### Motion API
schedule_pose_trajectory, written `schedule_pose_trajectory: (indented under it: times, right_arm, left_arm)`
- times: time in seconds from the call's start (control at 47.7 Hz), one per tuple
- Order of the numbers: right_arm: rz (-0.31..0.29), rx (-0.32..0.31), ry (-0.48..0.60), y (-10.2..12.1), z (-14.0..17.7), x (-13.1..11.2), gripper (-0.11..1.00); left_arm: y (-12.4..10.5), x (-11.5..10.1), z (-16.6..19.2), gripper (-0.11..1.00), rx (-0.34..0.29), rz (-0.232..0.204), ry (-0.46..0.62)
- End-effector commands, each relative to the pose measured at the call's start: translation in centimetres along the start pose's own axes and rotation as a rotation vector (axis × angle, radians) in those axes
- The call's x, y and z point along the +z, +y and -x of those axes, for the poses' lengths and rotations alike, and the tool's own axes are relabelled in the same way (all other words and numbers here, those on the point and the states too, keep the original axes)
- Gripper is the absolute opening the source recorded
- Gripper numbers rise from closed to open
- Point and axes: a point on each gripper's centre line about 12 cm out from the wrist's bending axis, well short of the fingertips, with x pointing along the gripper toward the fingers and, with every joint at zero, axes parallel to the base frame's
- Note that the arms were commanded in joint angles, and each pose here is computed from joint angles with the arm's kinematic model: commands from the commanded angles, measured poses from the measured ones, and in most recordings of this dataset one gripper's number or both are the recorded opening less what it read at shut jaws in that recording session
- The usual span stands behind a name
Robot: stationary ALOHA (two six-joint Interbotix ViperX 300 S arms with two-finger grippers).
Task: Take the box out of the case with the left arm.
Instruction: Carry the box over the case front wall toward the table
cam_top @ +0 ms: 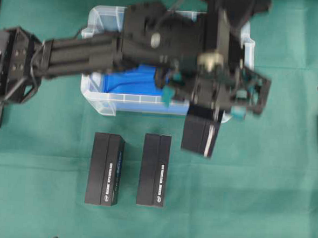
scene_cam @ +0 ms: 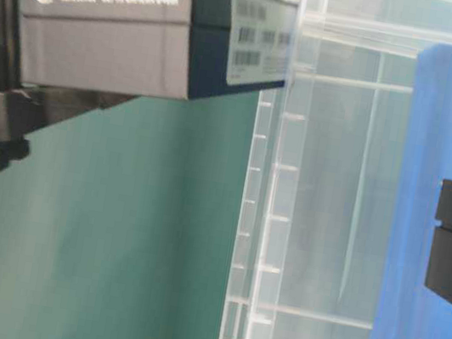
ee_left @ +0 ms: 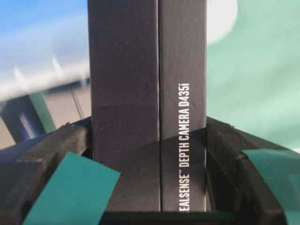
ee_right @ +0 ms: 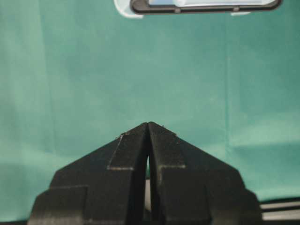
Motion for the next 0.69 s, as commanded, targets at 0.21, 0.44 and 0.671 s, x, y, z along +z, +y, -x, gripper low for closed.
schedule_pose_trajectory:
  times: [0.21, 0.44, 0.671]
  right_arm:
    - [-0.008, 0.019, -0.012, 0.2, 0.4, 0.3, 0.0]
    - [-0.007, 0.019, -0.012, 0.2, 0.4, 0.3, 0.0]
    - [-0.007, 0.021, -0.016, 0.2, 0.5, 0.4, 0.0]
  left_arm:
    - [-1.1, -6.9, 2.5, 0.61, -0.088, 0.018, 0.024]
    - [-2.0, -10.1, 2.6, 0.61, -0.144, 0.051, 0.027]
    - [-2.0, -10.7, 2.4, 0.61, -0.136, 0.058, 0.015]
